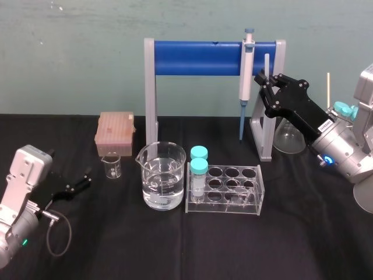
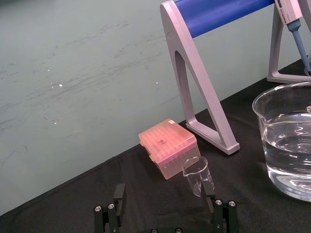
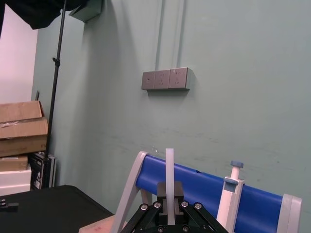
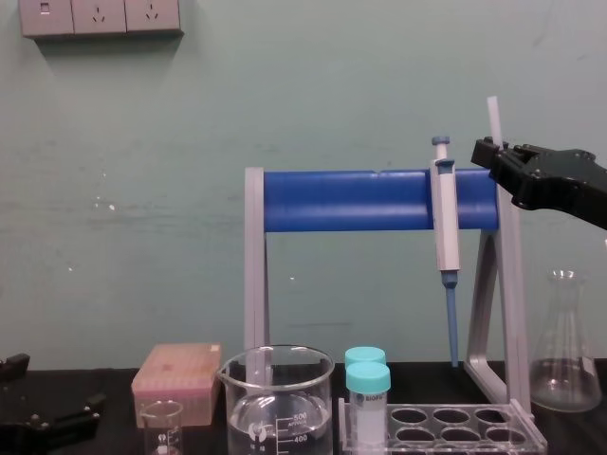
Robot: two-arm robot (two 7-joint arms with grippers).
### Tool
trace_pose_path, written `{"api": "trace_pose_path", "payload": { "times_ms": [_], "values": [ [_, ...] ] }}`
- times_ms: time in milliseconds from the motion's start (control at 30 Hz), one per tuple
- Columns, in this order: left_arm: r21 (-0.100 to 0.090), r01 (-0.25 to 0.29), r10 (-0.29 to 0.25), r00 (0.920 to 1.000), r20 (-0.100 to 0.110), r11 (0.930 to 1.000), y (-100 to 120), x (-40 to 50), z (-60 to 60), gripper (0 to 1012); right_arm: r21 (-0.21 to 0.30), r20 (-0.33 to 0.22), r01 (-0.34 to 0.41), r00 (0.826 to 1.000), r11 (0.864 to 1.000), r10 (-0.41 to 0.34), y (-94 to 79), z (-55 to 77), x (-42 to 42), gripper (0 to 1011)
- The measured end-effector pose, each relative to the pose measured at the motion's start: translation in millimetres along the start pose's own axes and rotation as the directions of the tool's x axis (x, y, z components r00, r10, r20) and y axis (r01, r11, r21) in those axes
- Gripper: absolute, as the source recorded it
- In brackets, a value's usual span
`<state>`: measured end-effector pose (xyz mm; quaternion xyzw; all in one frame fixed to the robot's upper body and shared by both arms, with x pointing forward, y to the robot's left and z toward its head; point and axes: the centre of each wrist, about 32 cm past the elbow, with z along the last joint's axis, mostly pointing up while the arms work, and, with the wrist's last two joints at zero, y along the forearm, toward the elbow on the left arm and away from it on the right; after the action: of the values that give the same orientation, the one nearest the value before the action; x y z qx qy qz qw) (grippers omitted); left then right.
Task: Pick up the stirring rod with one hand, then place it down.
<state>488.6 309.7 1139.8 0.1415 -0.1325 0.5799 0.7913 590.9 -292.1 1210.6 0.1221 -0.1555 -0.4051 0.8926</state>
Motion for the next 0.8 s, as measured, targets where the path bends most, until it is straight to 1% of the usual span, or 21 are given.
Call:
{"api": "trace_pose_path", "payload": {
  "times_ms": [800],
  "values": [
    [0.000, 0.000, 0.000, 1.0000, 0.000, 1.0000, 0.0, 0.0, 0.0, 1000, 0.000, 0.000, 0.000, 1.000, 1.000, 0.000, 0.0, 0.0, 0.0, 67]
  ]
}}
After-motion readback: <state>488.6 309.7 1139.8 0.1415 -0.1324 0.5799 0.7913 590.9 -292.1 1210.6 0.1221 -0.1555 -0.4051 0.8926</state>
